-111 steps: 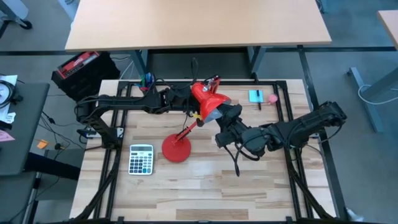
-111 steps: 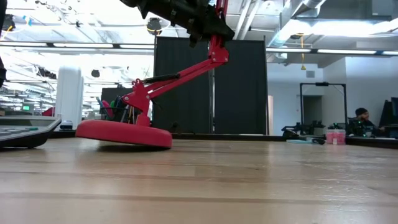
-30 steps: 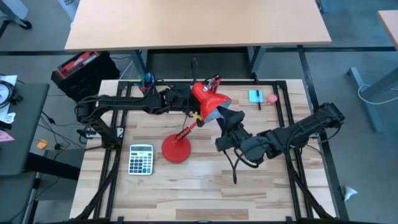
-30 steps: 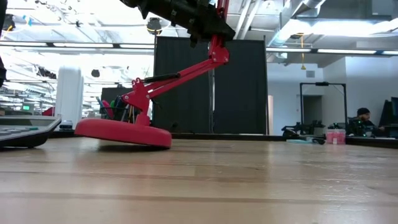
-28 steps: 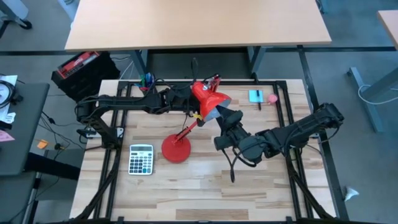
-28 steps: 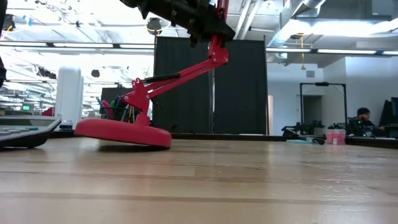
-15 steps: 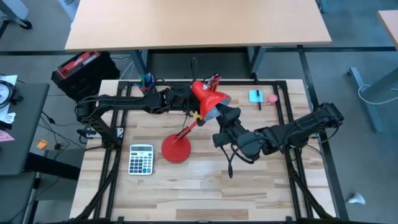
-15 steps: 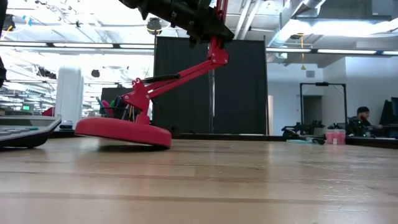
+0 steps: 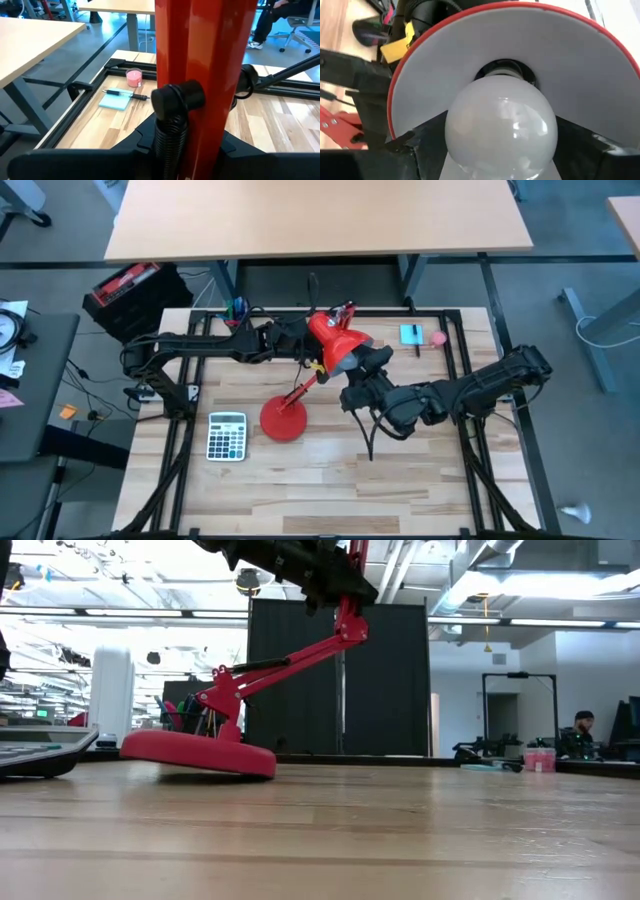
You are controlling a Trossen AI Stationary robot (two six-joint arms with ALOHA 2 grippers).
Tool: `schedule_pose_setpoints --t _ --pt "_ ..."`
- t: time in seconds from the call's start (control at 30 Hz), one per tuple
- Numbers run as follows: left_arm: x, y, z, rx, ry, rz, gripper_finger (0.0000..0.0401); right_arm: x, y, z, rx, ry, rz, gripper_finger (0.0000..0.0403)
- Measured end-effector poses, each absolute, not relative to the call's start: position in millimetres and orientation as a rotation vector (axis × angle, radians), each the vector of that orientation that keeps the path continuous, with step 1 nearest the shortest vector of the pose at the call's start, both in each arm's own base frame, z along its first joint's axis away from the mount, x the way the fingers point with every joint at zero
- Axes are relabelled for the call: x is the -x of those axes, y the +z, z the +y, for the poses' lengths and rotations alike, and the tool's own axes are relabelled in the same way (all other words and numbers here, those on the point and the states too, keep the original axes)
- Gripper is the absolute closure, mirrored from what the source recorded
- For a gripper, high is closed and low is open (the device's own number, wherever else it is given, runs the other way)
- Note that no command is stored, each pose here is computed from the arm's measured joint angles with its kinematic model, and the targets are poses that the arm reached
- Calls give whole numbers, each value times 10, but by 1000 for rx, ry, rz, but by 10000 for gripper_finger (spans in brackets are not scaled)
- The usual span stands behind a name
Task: Screw lightbulb
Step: Insert the white lightbulb into the red desk lamp
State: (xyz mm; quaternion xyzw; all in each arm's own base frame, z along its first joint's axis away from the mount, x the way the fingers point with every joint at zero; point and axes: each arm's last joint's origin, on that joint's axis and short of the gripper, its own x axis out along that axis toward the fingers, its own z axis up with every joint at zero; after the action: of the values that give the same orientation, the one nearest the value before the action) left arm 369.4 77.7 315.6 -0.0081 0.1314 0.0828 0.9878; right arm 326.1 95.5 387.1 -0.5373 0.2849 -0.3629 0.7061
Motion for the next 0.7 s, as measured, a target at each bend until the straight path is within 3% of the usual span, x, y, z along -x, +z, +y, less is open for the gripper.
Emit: schedule_pose_setpoints --t 0.3,0.7 --pt "-3694 3156 777 17 168 264 319 -3256 3872 971 951 -858 505 115" --pt "-3699 3165 764 20 163 253 319 -3277 3872 951 203 -909 115 116"
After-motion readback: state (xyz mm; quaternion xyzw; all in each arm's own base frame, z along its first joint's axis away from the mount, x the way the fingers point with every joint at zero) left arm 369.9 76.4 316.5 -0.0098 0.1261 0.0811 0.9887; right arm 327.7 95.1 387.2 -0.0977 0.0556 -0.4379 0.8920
